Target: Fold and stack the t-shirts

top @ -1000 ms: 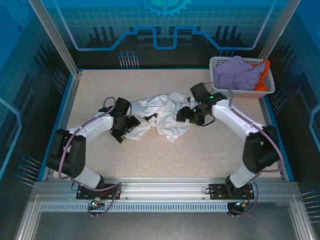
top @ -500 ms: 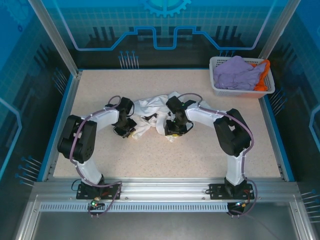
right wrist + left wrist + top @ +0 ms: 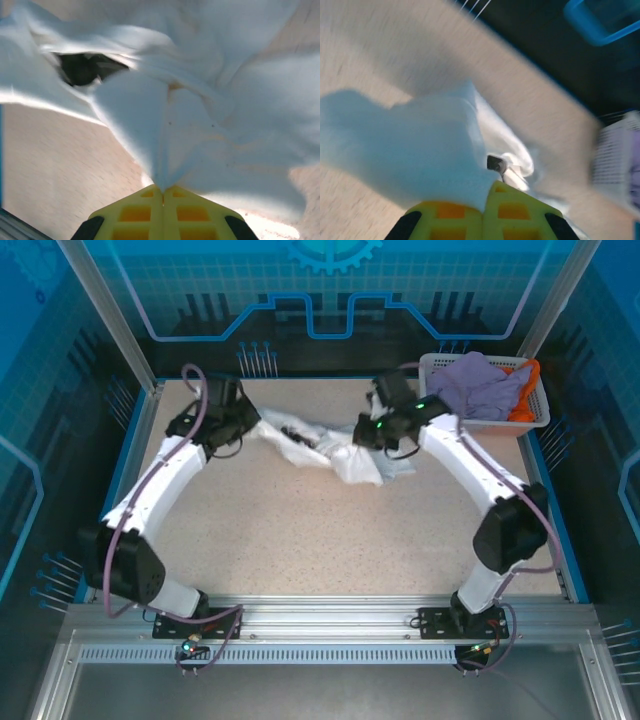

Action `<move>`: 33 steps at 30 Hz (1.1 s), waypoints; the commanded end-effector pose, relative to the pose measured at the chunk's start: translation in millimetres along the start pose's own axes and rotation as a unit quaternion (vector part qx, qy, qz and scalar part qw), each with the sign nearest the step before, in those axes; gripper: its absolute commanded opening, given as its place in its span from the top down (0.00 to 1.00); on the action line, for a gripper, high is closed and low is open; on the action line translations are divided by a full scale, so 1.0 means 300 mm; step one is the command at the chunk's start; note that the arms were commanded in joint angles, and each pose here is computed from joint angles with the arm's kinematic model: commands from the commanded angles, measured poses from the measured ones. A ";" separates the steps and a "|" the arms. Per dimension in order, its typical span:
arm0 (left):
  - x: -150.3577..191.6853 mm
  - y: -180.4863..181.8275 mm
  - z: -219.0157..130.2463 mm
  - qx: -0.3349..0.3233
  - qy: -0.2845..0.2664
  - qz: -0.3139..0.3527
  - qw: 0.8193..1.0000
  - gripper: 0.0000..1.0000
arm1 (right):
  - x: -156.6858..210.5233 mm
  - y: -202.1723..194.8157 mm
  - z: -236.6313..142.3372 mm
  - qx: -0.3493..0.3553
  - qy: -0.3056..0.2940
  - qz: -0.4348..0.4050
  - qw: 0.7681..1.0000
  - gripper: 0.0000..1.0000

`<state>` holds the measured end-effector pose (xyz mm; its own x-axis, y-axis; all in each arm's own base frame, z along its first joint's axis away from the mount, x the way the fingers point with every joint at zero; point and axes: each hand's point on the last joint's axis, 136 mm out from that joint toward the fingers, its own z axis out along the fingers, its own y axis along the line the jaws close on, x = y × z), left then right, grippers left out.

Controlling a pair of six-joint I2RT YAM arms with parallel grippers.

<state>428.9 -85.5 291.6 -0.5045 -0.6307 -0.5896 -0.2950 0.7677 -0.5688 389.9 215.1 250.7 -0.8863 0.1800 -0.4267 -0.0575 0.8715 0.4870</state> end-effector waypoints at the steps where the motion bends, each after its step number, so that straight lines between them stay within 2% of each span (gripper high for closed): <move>1: -0.190 -0.123 -0.157 0.050 -0.086 0.043 0.994 1.00 | -0.093 0.012 -0.177 -0.017 -0.042 0.010 0.999 1.00; 4: -0.303 -0.198 -0.264 0.080 -0.130 0.054 0.987 1.00 | -0.197 0.015 -0.291 -0.027 -0.093 0.031 0.995 1.00; 7: -0.386 -0.214 -0.307 0.087 -0.156 0.050 0.983 1.00 | -0.274 -0.005 -0.353 -0.031 -0.119 0.056 0.991 1.00; 11: -0.454 -0.215 -0.269 0.088 -0.160 0.023 0.983 1.00 | -0.355 -0.048 -0.347 -0.031 -0.120 0.089 0.988 1.00; 17: -0.546 -0.361 -0.216 0.143 -0.152 0.031 0.977 1.00 | -0.515 -0.045 -0.304 -0.048 -0.126 0.112 0.984 1.00; 20: -0.578 -0.438 -0.282 0.183 -0.161 0.052 0.968 1.00 | -0.577 0.018 -0.359 -0.080 -0.160 0.102 0.979 1.00; 22: -0.590 -0.465 -0.371 0.205 -0.178 0.064 0.960 1.00 | -0.588 0.057 -0.404 -0.103 -0.174 0.096 0.975 1.00; 26: -0.543 -0.466 -0.544 0.250 -0.193 0.067 0.946 1.00 | -0.525 0.135 -0.478 -0.127 -0.171 0.062 0.975 1.00; 28: -0.457 -0.443 -0.610 0.282 -0.175 0.063 0.941 1.00 | -0.452 0.153 -0.531 -0.128 -0.157 0.045 0.978 1.00; 30: -0.354 -0.372 -0.627 0.282 -0.153 0.058 0.945 1.00 | -0.372 0.114 -0.558 -0.105 -0.132 0.052 0.984 1.00; 31: -0.298 -0.309 -0.622 0.265 -0.143 0.053 0.952 0.97 | -0.321 0.075 -0.559 -0.082 -0.113 0.064 0.988 1.00; 33: -0.204 -0.167 -0.600 0.212 -0.134 0.046 0.967 0.75 | -0.226 -0.006 -0.530 -0.041 -0.067 0.089 0.993 1.00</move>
<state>348.3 -71.2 490.0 -0.2500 -0.6037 -0.7570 0.1706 0.7421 -0.6482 417.5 140.8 422.8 -0.7517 0.4290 -0.5009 -0.0165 0.7470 0.6646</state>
